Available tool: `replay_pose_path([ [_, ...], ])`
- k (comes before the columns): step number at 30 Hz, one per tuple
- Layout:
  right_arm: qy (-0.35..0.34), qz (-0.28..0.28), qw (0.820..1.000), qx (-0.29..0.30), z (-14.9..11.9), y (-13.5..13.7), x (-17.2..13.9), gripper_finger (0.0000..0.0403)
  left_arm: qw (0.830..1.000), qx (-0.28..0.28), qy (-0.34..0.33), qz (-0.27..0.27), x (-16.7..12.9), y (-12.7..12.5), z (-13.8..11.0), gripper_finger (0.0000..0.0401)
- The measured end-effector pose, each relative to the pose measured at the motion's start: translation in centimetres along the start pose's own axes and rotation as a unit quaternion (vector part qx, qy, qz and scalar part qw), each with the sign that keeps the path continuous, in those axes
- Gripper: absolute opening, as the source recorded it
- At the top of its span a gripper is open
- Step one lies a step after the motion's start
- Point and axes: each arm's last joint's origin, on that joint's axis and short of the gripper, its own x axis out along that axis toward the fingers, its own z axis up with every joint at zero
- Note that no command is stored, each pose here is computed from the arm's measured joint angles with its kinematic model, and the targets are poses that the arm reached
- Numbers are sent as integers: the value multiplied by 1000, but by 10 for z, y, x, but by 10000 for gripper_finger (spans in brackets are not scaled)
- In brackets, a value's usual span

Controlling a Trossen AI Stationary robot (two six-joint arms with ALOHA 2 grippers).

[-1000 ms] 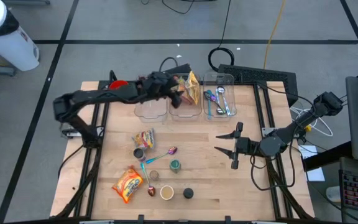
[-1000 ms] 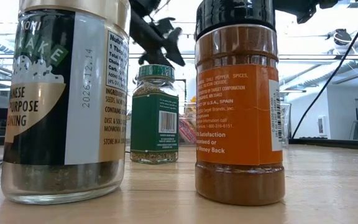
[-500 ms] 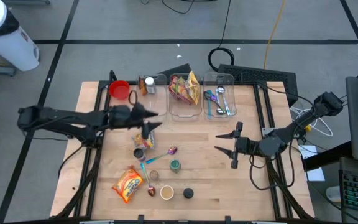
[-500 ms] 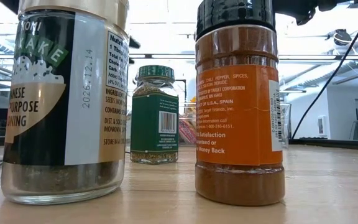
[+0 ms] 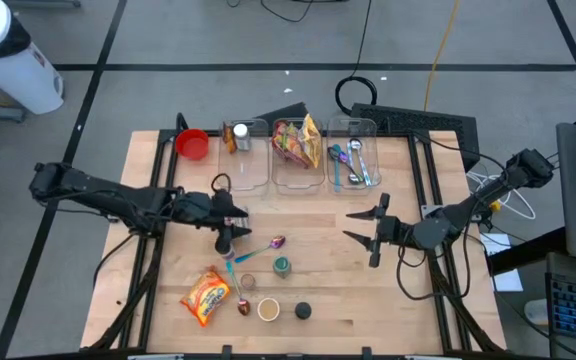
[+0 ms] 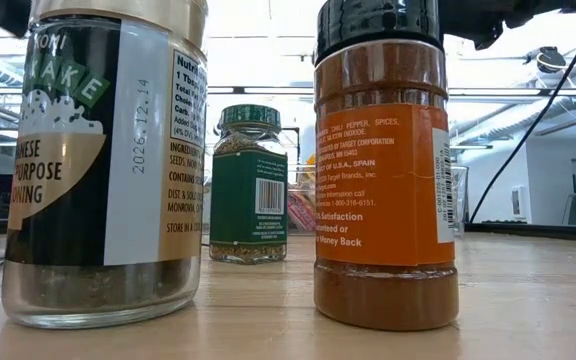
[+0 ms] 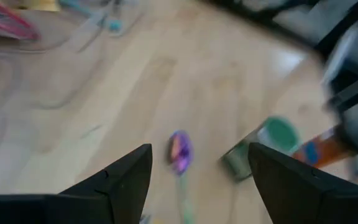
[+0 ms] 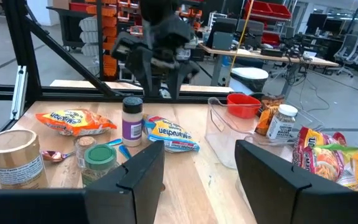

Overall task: Pick & Place Food Item
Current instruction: Put the blue noodle pack into the middle transparent bin

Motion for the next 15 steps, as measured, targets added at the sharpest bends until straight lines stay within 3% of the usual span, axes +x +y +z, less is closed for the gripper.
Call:
replay_pose_path([
  [5,3,0,1000,-2,-3,0,0,188,986,78,106,98,4,-17,11,273],
  [10,1,0,1000,-1,-8,-1,0,186,962,155,191,122,33,-28,1,273],
  [15,-5,-3,1000,4,-9,-2,0,185,943,200,234,129,57,-30,-13,273],
])
